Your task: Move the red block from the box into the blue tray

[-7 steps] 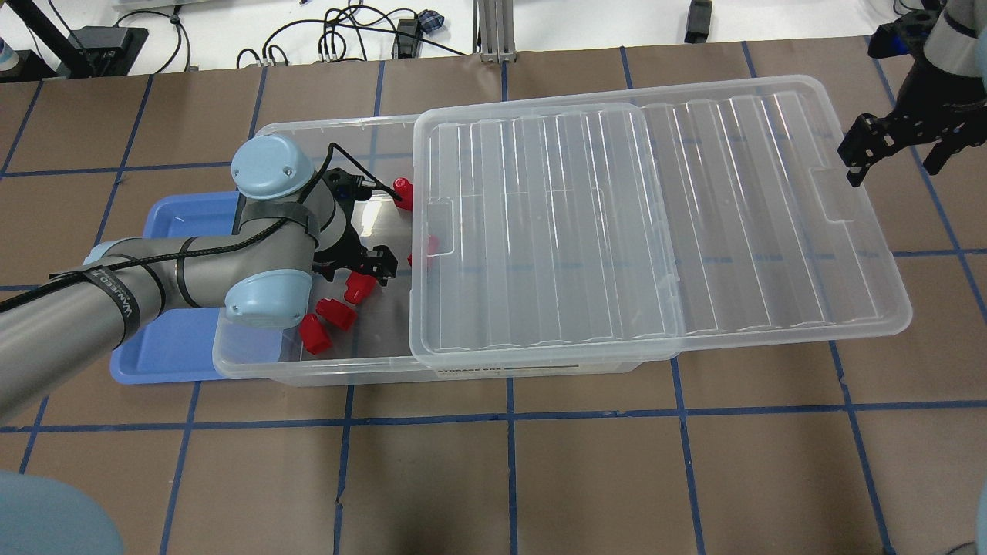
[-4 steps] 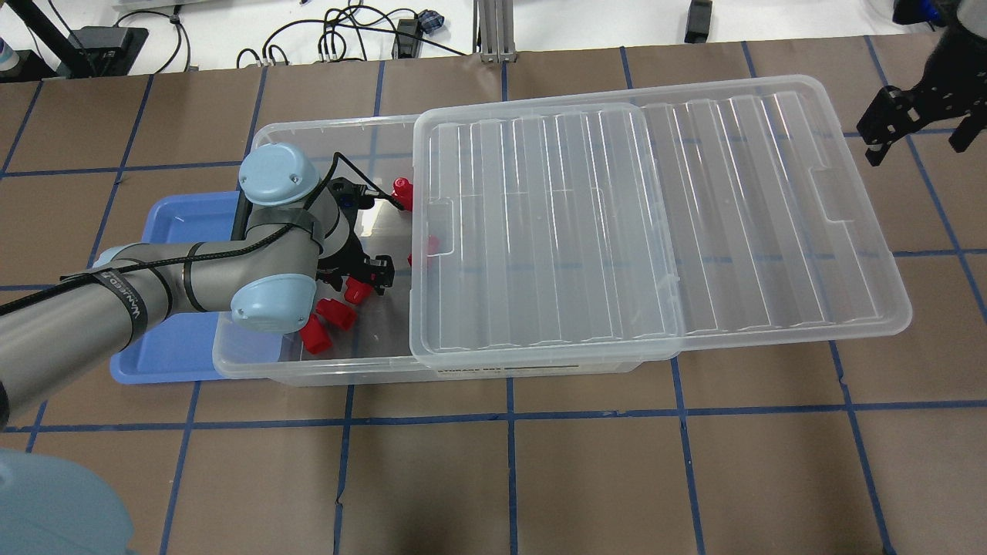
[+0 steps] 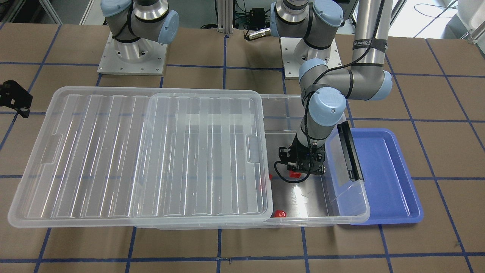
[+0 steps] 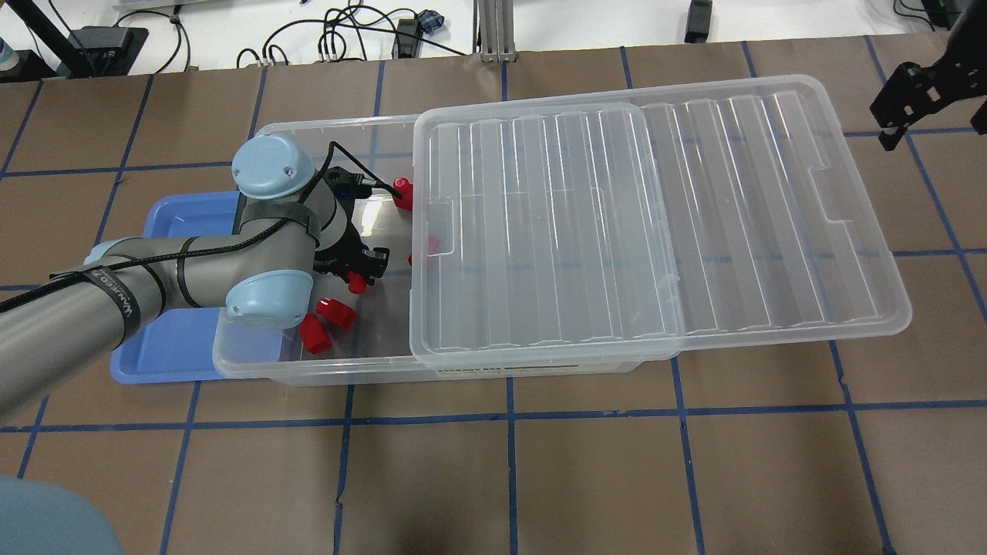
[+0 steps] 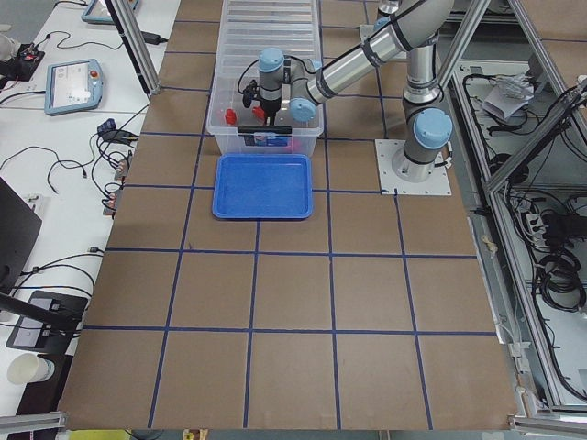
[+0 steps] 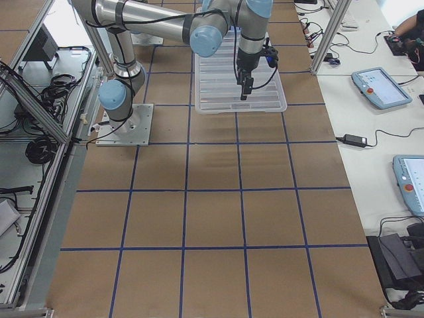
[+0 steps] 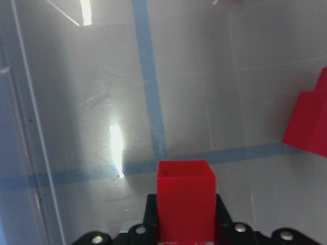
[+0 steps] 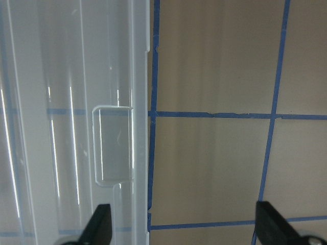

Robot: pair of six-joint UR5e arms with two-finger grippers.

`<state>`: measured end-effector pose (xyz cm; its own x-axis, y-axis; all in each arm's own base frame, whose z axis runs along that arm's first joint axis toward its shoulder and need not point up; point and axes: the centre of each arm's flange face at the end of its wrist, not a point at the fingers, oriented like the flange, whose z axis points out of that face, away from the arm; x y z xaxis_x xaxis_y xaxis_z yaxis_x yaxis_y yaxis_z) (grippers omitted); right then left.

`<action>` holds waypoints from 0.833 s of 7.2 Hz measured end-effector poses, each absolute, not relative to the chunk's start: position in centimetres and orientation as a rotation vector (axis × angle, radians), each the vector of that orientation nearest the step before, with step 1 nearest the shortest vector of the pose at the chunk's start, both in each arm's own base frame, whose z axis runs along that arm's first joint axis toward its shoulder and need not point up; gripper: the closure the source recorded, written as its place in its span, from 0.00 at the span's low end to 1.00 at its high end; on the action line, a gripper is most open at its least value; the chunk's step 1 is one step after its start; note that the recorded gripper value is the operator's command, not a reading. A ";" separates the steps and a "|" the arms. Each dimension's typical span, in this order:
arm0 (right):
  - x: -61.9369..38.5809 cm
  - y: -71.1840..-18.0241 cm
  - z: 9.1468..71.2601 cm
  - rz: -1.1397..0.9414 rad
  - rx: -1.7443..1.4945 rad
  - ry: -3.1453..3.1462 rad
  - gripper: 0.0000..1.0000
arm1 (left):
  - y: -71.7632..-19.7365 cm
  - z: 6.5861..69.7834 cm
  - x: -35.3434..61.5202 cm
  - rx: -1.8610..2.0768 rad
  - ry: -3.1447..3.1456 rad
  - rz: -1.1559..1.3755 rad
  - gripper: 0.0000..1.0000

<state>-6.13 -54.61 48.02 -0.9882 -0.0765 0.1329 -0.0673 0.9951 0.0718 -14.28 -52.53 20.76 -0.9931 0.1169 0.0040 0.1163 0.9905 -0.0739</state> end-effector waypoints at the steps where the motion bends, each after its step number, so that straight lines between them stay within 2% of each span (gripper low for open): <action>1: -5.6 -54.3 48.0 -0.126 0.116 -3.025 0.00 | -53.0 22.8 -14.4 -0.166 -3.124 0.150 0.85; 6: -5.1 -53.2 48.3 -0.188 0.119 -3.049 0.00 | -55.0 40.7 -11.7 -0.017 -3.135 0.069 0.85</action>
